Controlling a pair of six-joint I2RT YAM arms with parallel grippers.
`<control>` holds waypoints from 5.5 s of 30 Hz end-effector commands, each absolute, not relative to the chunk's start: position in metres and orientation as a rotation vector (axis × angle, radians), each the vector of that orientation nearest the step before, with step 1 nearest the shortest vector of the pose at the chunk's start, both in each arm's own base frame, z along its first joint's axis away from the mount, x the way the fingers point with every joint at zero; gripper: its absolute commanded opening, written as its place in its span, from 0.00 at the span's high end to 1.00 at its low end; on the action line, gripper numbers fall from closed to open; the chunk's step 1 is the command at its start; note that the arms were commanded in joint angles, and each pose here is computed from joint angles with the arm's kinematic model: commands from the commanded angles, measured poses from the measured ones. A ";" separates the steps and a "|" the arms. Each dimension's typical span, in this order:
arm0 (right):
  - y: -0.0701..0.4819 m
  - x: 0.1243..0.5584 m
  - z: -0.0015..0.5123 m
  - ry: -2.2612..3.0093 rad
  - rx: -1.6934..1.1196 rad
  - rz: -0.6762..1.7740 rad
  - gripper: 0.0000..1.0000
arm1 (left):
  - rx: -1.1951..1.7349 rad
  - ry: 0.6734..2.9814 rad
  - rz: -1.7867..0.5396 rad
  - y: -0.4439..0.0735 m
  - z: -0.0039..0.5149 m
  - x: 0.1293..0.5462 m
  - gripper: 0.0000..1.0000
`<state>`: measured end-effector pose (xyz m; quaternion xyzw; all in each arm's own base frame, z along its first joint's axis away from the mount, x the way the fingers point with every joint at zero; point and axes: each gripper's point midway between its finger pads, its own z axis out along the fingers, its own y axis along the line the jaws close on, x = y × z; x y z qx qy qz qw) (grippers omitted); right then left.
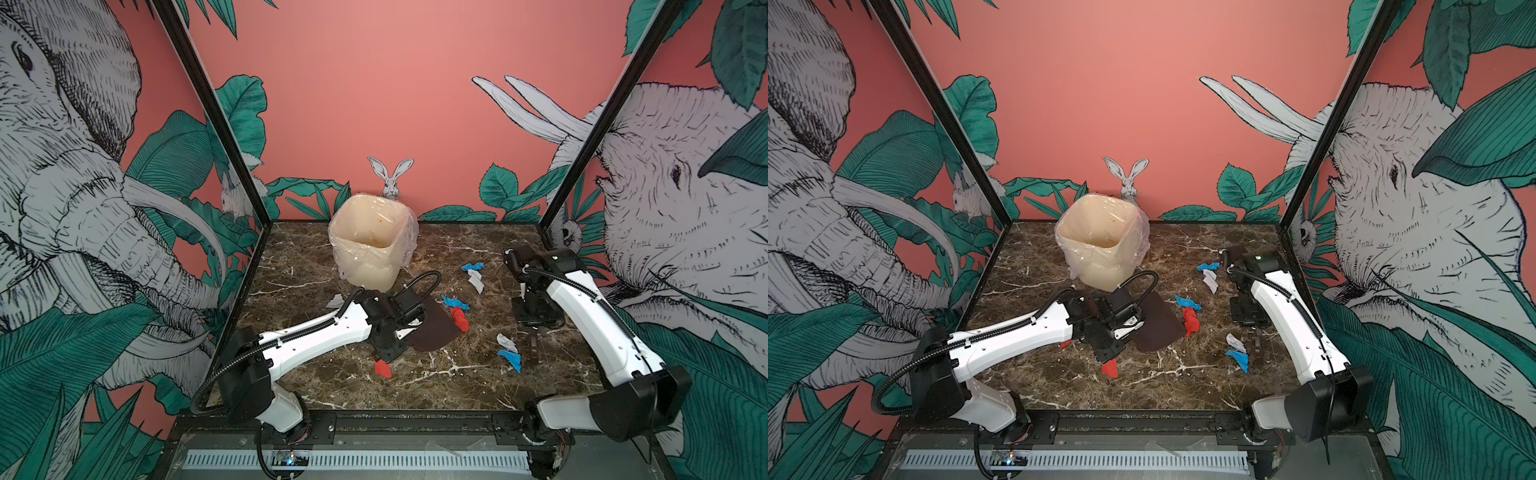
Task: Sweep away the paper scraps from the table
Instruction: 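Move the brush with the right gripper behind the blue and white scraps, then sweep blue and white scraps toward the dustpan with the right gripper's brush, then push the scraps into the dustpan with the brush while the left holds it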
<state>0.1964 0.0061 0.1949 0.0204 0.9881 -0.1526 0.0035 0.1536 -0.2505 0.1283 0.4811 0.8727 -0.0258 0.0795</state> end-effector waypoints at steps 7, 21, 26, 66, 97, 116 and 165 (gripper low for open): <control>0.012 0.188 0.191 3.117 -0.001 -0.493 1.00 | 1.521 2.625 -0.117 -0.244 0.133 0.134 1.00; 0.065 0.175 0.193 3.080 -0.299 -0.293 1.00 | 1.645 2.630 -0.018 -0.239 0.129 0.095 1.00; 0.082 0.168 0.194 3.050 -0.382 -0.204 1.00 | 1.701 2.616 0.062 -0.233 0.127 0.084 1.00; 0.086 0.148 0.191 3.019 -0.581 -0.282 1.00 | 1.946 2.462 0.112 -0.254 0.079 0.067 1.00; 0.146 0.147 0.190 3.042 -0.709 -0.002 1.00 | 1.954 2.576 0.070 -0.257 0.073 0.078 1.00; 0.182 0.133 0.227 2.985 -0.749 0.274 1.00 | 1.933 2.584 0.078 -0.254 0.075 0.080 1.00; 0.201 0.127 0.224 2.994 -0.972 0.329 1.00 | 1.901 2.578 0.081 -0.255 0.077 0.083 1.00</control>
